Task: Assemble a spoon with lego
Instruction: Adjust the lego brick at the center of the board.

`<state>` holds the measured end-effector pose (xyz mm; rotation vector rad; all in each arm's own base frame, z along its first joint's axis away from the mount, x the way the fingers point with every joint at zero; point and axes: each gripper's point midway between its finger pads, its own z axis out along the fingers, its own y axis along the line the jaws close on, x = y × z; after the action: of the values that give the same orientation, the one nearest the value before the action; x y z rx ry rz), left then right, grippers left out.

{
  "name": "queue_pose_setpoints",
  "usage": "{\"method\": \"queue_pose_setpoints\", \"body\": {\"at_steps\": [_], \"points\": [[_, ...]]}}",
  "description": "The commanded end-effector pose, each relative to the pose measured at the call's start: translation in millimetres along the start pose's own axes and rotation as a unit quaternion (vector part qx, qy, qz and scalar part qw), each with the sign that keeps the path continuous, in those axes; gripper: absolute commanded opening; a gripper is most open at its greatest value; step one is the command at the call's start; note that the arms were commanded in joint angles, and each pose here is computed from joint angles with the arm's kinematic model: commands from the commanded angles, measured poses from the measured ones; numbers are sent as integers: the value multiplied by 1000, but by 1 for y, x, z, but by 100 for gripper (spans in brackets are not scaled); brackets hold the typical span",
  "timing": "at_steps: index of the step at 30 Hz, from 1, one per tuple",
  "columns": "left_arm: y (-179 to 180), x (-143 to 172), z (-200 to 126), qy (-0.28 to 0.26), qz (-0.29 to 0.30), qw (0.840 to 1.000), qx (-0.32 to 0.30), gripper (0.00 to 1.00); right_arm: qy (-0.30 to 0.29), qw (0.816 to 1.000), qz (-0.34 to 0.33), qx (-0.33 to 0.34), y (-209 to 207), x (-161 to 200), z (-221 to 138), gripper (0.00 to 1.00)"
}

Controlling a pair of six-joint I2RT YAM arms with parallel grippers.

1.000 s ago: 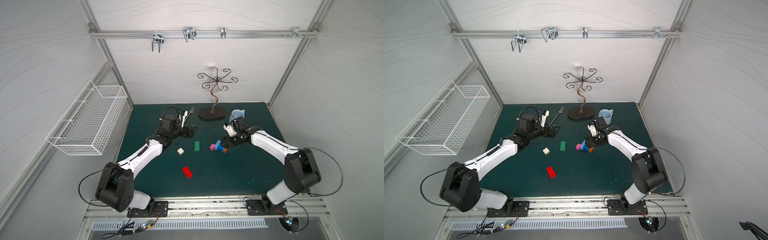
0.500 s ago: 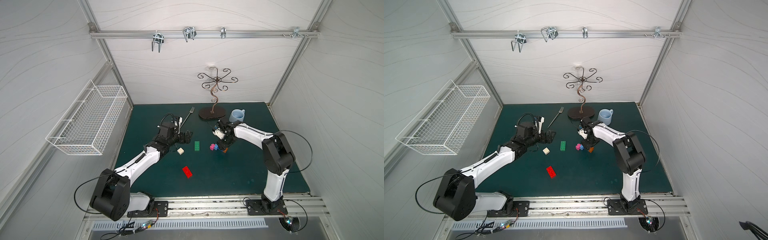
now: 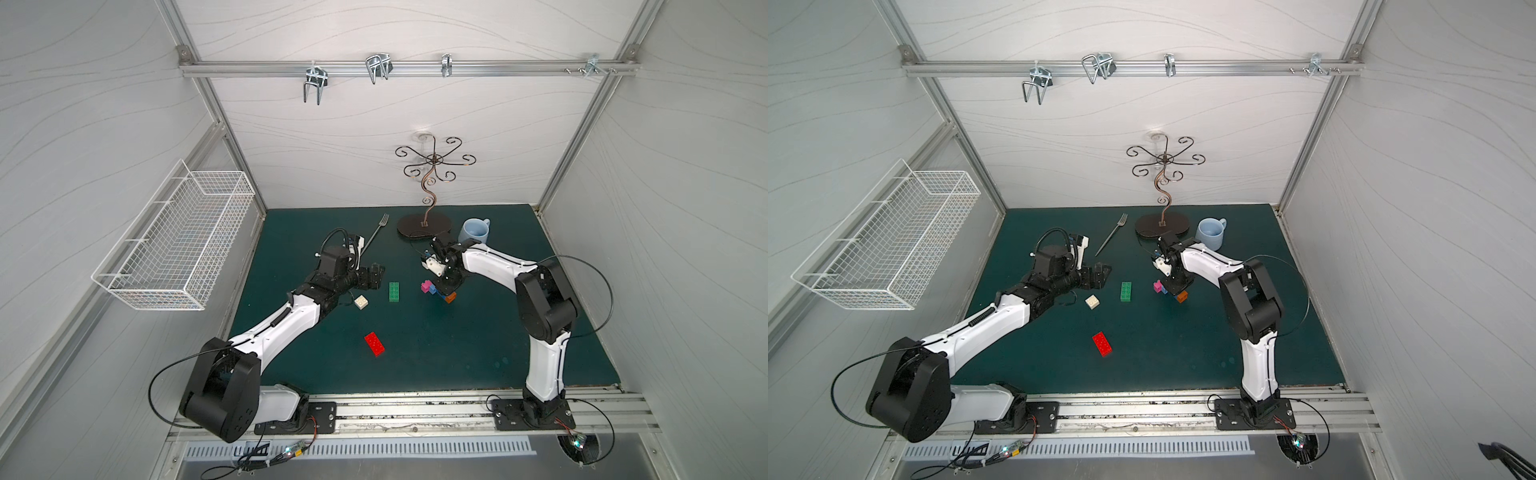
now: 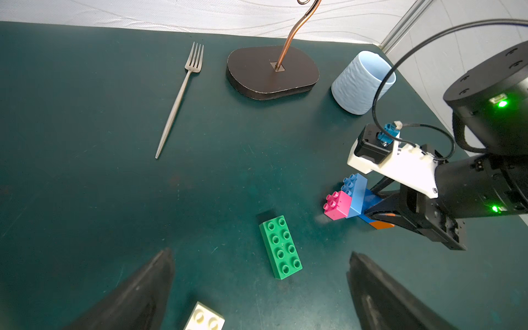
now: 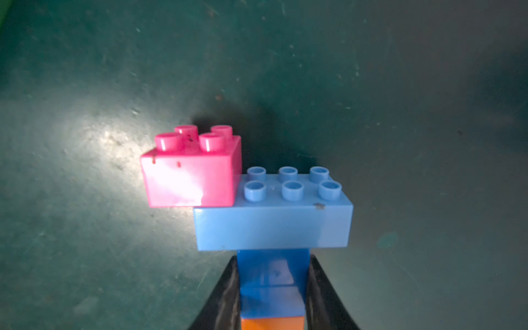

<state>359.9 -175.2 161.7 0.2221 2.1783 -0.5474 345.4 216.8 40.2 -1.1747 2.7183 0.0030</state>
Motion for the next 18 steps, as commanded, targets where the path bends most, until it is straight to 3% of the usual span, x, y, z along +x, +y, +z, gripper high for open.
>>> {"method": "queue_pose_setpoints", "body": {"at_steps": [1,5,11,16,18], "points": [[-4,-8,-8,-20,-7,1000,8,100,19,1000,-7,-14,8,10,5,18],[-5,-5,-13,-19,-11,1000,11,100,-10,1000,26,-7,6,3,-8,15],[-8,0,-23,-11,-10,1000,17,100,-134,984,114,14,6,-3,-56,15],[-15,4,-32,-6,-19,999,30,100,-268,950,149,53,15,-2,-90,15],[-20,7,-35,-6,-20,999,36,100,-361,915,169,66,18,-5,-106,16]]}}
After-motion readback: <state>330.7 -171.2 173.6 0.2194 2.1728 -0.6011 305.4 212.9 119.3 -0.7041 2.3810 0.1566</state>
